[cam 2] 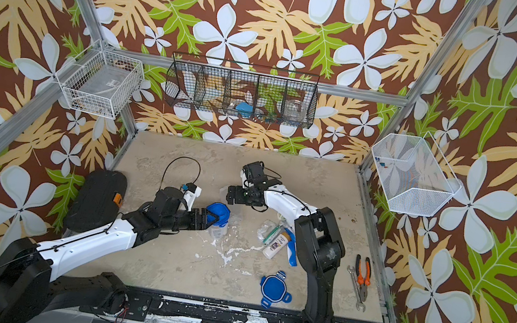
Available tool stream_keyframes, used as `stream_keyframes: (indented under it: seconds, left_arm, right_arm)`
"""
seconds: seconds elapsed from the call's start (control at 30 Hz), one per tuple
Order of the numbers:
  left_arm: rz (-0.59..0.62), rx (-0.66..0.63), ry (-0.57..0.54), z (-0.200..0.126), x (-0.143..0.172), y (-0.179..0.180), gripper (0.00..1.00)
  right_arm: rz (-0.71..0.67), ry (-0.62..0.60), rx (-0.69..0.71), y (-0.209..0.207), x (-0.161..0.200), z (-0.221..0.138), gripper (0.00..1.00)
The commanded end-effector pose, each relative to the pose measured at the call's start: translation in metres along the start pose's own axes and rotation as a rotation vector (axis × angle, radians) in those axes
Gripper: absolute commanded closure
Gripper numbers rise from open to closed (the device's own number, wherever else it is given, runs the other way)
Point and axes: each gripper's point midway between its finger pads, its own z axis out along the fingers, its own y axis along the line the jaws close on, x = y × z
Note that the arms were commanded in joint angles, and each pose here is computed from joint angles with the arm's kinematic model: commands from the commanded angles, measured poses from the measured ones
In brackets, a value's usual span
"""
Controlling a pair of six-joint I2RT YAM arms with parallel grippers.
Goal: Take out toiletry kits
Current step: Move the container to the center of the board.
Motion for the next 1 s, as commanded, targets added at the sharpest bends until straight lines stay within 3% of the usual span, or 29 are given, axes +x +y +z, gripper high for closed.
stream_keyframes:
  seconds: [0.0, 0.07, 0.17, 0.27, 0.37, 0.5, 0.57, 0.77, 0.97]
  left_arm:
    - [-0.006, -0.081, 0.028, -0.001, 0.010, 0.019, 0.24]
    - [-0.005, -0.080, 0.024, -0.002, 0.010, 0.019, 0.24]
    - [-0.008, -0.084, 0.026, -0.002, 0.012, 0.021, 0.24]
    - [-0.010, -0.087, 0.029, -0.002, 0.014, 0.023, 0.24]
    - [-0.011, -0.084, 0.032, -0.002, 0.015, 0.023, 0.24]
    - [-0.013, -0.075, 0.034, -0.001, 0.015, 0.022, 0.23]
    - [-0.014, -0.074, 0.034, -0.001, 0.015, 0.022, 0.23]
    - [-0.013, -0.078, 0.042, 0.000, 0.017, 0.023, 0.22]
    - [-0.004, -0.053, 0.027, -0.005, 0.007, 0.010, 0.20]
  right_arm:
    - [-0.070, 0.077, 0.023, 0.001, 0.018, 0.016, 0.04]
    - [-0.080, 0.099, 0.046, -0.002, 0.025, 0.026, 0.07]
    - [-0.045, 0.101, 0.111, -0.018, 0.025, 0.029, 0.18]
    - [0.014, 0.069, 0.204, -0.048, 0.020, 0.015, 0.33]
    - [0.056, 0.039, 0.317, -0.084, 0.015, -0.007, 0.35]
    - [0.072, 0.041, 0.423, -0.120, 0.013, -0.020, 0.34]
    - [0.057, 0.054, 0.447, -0.126, 0.014, -0.018, 0.28]
    - [0.052, 0.060, 0.456, -0.126, 0.011, -0.018, 0.08]
    - [0.046, -0.055, 0.413, -0.105, -0.024, -0.056, 0.00]
